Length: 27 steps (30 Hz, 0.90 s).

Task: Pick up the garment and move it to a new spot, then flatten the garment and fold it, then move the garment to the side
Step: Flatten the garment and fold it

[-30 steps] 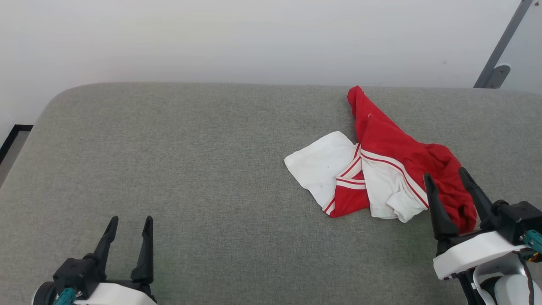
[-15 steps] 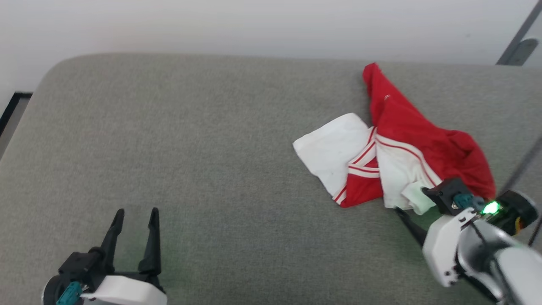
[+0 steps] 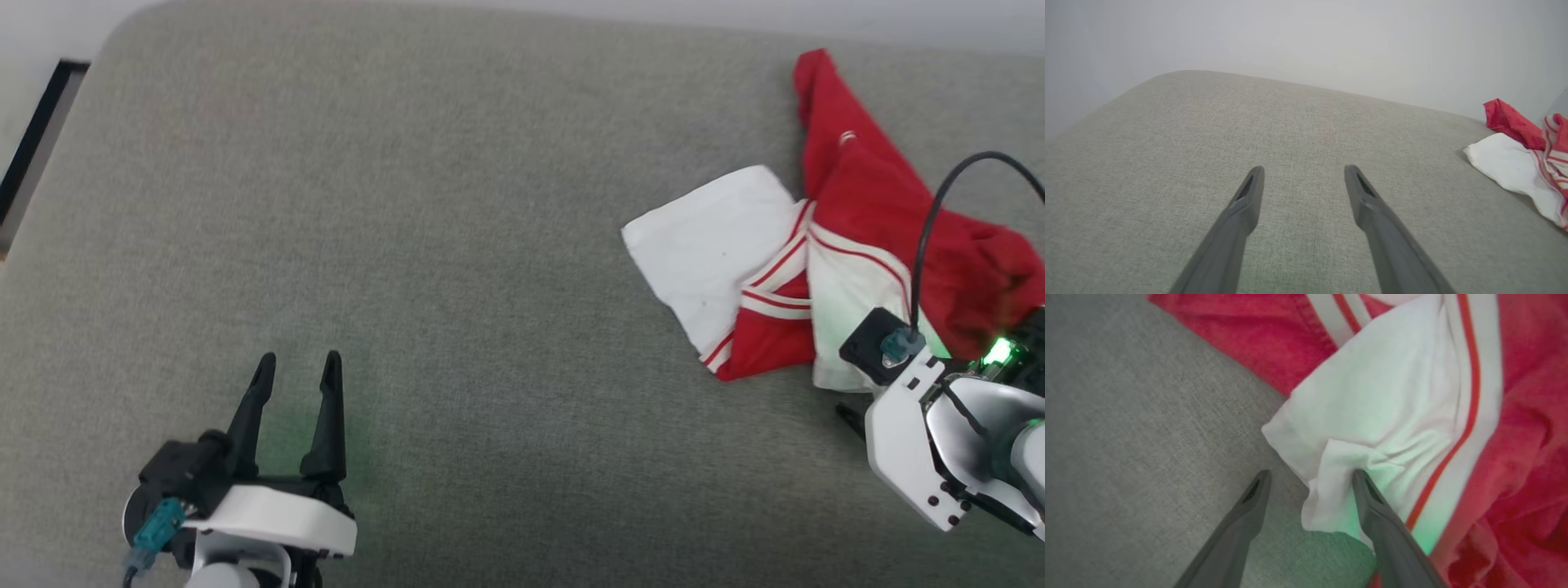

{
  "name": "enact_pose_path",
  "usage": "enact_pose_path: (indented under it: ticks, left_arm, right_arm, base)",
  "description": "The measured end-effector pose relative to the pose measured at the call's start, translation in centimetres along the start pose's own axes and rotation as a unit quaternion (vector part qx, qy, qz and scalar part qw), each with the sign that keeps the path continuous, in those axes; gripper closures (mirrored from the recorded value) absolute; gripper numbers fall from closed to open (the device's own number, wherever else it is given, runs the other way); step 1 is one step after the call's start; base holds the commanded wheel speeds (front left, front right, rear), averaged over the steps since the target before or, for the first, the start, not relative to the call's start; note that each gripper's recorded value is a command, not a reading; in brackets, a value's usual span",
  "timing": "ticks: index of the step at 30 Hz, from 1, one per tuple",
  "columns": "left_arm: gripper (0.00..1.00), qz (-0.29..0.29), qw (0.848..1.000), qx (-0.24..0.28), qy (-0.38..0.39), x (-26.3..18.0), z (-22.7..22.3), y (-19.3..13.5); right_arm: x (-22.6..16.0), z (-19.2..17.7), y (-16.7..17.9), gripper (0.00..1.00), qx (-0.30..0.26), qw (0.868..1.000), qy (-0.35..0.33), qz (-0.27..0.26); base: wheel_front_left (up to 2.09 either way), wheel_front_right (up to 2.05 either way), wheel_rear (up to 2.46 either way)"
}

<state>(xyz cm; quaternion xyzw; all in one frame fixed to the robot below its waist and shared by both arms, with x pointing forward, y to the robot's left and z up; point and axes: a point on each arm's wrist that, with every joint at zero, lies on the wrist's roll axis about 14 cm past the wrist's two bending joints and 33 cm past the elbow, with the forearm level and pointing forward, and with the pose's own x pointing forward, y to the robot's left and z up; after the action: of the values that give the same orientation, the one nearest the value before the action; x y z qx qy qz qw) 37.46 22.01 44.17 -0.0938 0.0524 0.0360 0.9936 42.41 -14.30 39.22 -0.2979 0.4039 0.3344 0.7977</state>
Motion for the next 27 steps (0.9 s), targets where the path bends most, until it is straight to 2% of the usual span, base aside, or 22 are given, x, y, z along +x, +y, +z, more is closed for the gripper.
enact_pose_path:
  ticks: [2, 3, 5, 13, 19, 22, 27]
  left_arm:
    - [0.0, 0.005, 1.0, -0.001, 0.002, 0.2, -0.1, 0.3]
    - [0.0, 0.007, 1.0, 0.0, 0.004, 0.2, -0.3, 0.4]
    - [0.0, 0.011, 1.0, -0.001, 0.007, 0.3, -0.5, 0.6]
    - [0.0, -0.005, 1.0, -0.006, 0.005, 1.1, -0.5, -0.4]
    - [0.0, -0.031, 1.0, -0.002, 0.003, 1.7, -0.3, -1.7]
    - [0.0, -0.046, 0.999, -0.001, 0.002, 2.1, -0.3, -2.4]
    - [0.0, -0.07, 0.998, -0.003, 0.007, 2.6, -0.7, -3.9]
  right_arm:
    - [0.6, -0.1, -0.1, 0.0, -0.01, 1.0, 0.008, 0.006]
    - [0.9, -0.1, -0.1, 0.26, -0.014, 1.0, 0.01, 0.009]
    - [1.2, 0.1, -0.2, 1.0, -0.017, 1.0, 0.008, 0.011]
    - [0.1, 0.3, -1.9, 1.0, 0.021, 0.999, -0.022, -0.015]
    - [-3.1, -0.6, -5.7, 1.0, 0.096, 0.991, -0.06, -0.074]
    - [-5.6, -1.8, -8.7, 1.0, 0.142, 0.979, -0.076, -0.123]
    - [-9.3, -5.1, -13.8, 1.0, 0.253, 0.939, -0.105, -0.208]
  base:
    - [0.0, 0.0, 0.0]
    - [0.0, 0.0, 0.0]
    - [0.0, 0.0, 0.0]
    - [0.0, 0.0, 0.0]
    - [0.0, 0.0, 0.0]
    - [0.0, 0.0, 0.0]
    - [0.0, 0.0, 0.0]
